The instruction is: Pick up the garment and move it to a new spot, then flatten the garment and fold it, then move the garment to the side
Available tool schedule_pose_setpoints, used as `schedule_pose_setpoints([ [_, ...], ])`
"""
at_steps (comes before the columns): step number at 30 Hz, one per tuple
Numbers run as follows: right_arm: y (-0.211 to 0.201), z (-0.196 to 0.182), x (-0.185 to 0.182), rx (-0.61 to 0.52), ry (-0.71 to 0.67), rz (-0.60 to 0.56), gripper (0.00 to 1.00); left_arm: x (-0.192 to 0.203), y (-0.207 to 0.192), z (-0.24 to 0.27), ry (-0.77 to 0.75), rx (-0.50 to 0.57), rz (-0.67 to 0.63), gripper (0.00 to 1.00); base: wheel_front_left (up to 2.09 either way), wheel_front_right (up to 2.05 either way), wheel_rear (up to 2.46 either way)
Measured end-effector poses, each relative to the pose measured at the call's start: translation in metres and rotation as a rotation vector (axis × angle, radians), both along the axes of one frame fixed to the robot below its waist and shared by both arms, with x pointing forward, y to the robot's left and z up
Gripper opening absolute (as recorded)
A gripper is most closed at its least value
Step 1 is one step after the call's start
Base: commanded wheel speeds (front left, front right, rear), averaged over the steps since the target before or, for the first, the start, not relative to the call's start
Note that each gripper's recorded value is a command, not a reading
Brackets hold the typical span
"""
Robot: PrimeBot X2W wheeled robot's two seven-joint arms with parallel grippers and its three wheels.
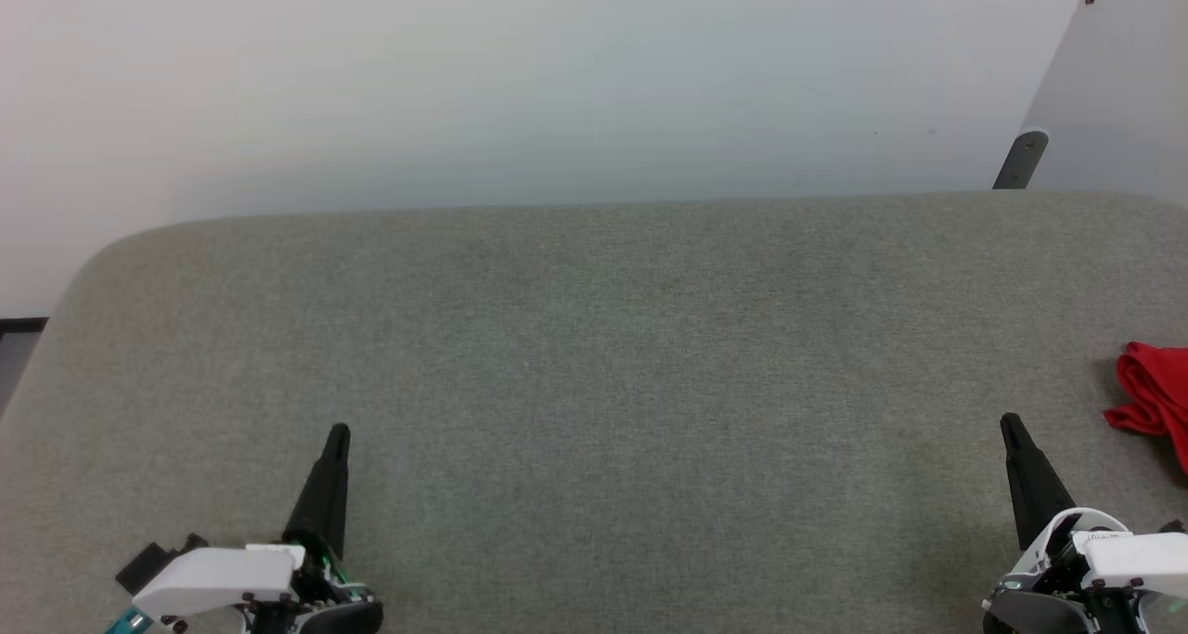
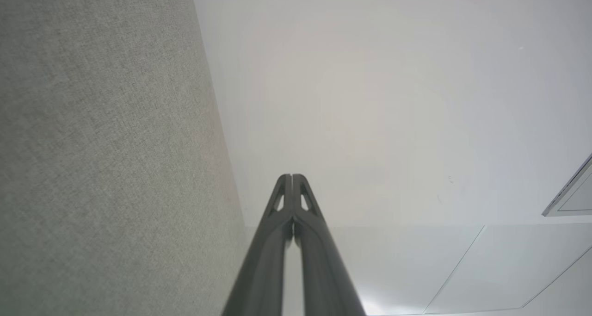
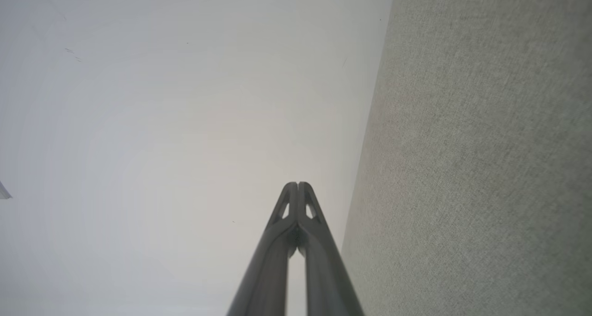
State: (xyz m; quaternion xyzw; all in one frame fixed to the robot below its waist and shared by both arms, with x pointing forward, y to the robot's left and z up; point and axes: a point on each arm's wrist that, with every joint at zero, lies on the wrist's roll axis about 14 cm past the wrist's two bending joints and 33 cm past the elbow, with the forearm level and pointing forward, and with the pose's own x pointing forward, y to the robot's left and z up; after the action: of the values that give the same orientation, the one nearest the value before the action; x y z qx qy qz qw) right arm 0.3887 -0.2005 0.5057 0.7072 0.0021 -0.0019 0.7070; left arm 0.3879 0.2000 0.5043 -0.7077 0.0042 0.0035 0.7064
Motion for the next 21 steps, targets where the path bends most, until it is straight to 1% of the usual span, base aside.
schedule_pose_setpoints([
  [21, 0.0001, 0.0000, 0.0000, 0.000, 0.000, 0.000, 0.00, 0.0000, 0.0000, 0.0001, 0.000, -0.001, 0.000, 0.00, 0.00, 0.00, 0.00],
])
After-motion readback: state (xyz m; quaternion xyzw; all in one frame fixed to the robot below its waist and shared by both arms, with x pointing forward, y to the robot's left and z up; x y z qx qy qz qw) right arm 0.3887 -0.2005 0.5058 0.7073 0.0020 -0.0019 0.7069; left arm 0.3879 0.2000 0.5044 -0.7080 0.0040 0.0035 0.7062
